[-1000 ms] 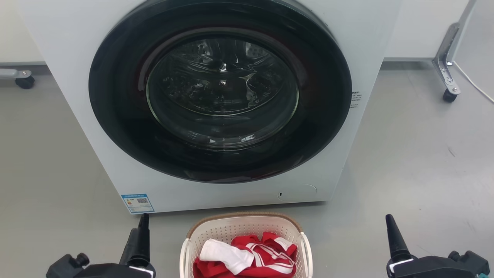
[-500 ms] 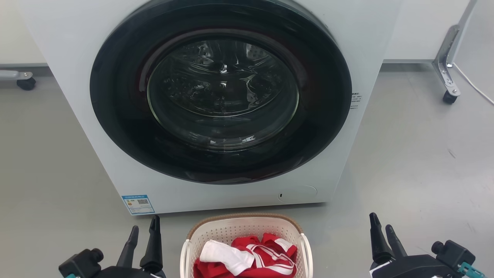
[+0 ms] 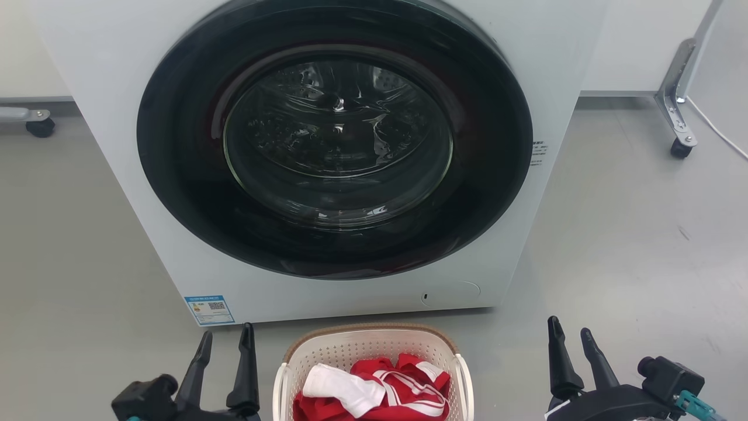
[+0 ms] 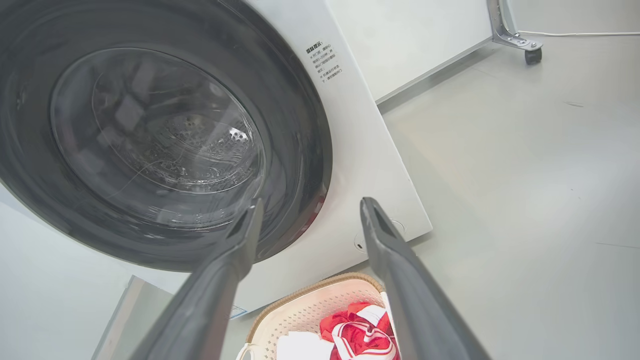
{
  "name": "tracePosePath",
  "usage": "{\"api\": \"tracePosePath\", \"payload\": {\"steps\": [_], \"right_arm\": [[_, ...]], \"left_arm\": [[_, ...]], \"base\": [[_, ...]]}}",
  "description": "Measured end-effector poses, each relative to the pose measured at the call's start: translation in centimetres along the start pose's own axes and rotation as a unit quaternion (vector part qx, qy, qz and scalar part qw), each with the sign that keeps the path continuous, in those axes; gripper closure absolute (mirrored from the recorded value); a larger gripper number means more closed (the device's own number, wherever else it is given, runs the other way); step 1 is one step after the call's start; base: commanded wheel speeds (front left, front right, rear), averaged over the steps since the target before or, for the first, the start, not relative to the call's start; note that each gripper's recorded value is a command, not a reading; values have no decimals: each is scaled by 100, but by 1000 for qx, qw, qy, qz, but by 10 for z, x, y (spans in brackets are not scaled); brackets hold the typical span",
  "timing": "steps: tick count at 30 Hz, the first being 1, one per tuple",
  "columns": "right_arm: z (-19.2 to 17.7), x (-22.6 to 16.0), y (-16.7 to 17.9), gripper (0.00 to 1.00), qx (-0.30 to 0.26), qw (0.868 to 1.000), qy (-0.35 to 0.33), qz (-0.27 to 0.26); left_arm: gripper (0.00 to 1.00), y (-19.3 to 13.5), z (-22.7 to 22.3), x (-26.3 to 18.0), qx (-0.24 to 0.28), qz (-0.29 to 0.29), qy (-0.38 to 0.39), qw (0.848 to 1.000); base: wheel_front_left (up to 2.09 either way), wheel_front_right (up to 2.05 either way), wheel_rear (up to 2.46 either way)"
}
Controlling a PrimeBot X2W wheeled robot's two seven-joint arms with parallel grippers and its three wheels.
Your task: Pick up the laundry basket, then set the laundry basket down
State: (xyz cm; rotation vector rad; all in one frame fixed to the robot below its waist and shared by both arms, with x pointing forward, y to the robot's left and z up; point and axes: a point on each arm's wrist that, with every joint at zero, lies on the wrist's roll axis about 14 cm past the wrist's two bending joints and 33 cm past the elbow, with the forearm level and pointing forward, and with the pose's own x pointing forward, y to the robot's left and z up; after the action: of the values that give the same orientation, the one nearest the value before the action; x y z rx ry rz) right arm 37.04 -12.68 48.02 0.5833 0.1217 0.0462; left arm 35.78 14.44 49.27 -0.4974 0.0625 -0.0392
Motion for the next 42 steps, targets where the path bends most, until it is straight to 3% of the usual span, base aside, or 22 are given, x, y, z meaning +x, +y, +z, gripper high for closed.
{"api": "tracePosePath", "payload": {"steps": [12,28,42], "right_arm": [[9,-1,12,0,-88,995,-32,16],[17,-4,34,0,-204,975,-78,48],[14,-6,31,0,-208,974,-74,45]], "left_arm": [[0,-14,11,-2,90,-21,-35,995],[0,-31,17,-11,195,-44,-77,977],[0,-31,18,-10,195,-41,-79,977]], "base": [[0,0,0],[0,0,0],[0,0,0]]}}
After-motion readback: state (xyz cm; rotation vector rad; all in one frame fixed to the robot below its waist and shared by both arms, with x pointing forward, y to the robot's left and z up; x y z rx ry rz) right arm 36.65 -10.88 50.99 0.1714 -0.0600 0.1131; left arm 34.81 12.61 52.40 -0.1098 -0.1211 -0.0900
